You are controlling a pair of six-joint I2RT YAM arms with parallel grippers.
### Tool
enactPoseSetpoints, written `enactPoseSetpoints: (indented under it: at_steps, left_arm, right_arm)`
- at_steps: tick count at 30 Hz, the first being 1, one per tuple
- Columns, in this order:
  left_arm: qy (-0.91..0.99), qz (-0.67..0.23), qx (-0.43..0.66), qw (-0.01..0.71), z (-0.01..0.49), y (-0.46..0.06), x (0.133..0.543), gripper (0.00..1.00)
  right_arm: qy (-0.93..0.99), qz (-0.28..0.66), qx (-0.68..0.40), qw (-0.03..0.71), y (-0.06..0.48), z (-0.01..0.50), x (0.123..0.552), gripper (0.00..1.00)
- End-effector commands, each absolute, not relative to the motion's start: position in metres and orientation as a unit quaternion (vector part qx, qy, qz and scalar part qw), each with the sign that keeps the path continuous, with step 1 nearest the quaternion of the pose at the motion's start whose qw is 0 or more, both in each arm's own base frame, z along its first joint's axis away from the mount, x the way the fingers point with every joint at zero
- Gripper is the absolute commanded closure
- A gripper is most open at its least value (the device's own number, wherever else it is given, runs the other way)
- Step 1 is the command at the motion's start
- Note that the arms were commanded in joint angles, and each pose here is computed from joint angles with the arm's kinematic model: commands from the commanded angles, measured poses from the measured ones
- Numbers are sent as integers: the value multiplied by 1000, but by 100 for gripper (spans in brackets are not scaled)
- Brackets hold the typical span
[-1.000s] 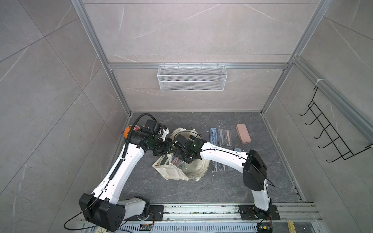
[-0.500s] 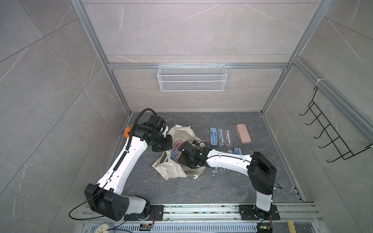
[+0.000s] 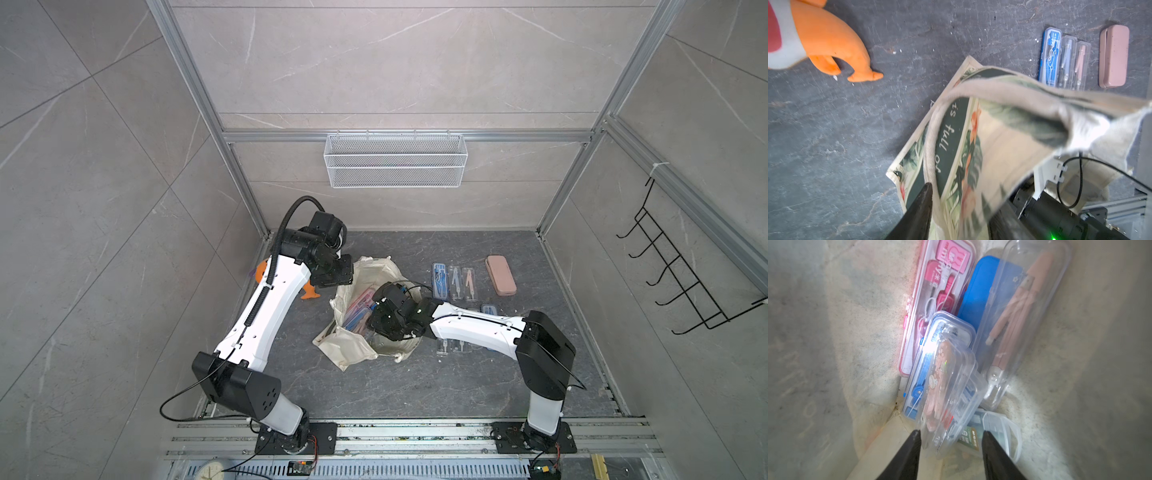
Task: Take out the compass set from the canvas bag
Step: Adjust the canvas bag at the center of the board, then pick up the compass set from the canvas bag.
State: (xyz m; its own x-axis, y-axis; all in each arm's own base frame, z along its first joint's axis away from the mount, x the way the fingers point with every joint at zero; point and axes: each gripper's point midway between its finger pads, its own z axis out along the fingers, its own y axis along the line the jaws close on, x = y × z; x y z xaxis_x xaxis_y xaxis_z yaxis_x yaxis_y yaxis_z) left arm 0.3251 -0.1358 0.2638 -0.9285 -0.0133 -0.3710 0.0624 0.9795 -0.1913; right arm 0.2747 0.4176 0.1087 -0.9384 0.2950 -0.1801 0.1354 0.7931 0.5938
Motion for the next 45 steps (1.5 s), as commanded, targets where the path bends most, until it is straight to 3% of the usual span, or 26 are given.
enactPoseSetpoints:
  at_steps: [1, 4, 10, 12, 13, 15, 16, 20, 24, 31, 39, 45]
  left_arm:
    - [979, -72, 51, 186, 266, -133, 334, 54]
    - [978, -69, 70, 186, 265, -138, 345, 49]
    - [978, -76, 79, 180, 256, -148, 363, 50]
    - [977, -86, 83, 176, 254, -156, 368, 60]
    - [977, -89, 84, 176, 254, -158, 370, 69]
    - [975, -100, 85, 178, 257, -164, 372, 97]
    - [974, -108, 86, 180, 259, -167, 373, 100]
    - [964, -147, 91, 202, 275, -180, 375, 100]
    - [954, -175, 92, 225, 293, -188, 376, 100]
    - [945, -203, 102, 236, 302, -202, 377, 100]
    - [938, -244, 132, 206, 300, -229, 354, 100]
    - [941, -254, 119, 187, 293, -223, 324, 100]
  right_arm:
    - [939, 303, 102, 126, 422, 104, 277, 49]
    - [939, 305, 100, 124, 423, 104, 279, 48]
    - [939, 307, 98, 121, 424, 105, 282, 49]
    - [938, 308, 98, 121, 424, 106, 283, 48]
    - [939, 309, 96, 119, 425, 106, 283, 49]
    - [938, 313, 88, 121, 427, 110, 284, 51]
    - [938, 316, 80, 122, 429, 112, 284, 52]
    - [932, 332, -8, 147, 451, 135, 276, 55]
    - [918, 333, -139, 163, 472, 151, 241, 60]
    - [892, 349, -256, 135, 495, 139, 190, 63]
    - [908, 333, -228, 113, 497, 109, 195, 63]
    - [932, 311, -126, 133, 462, 123, 226, 48]
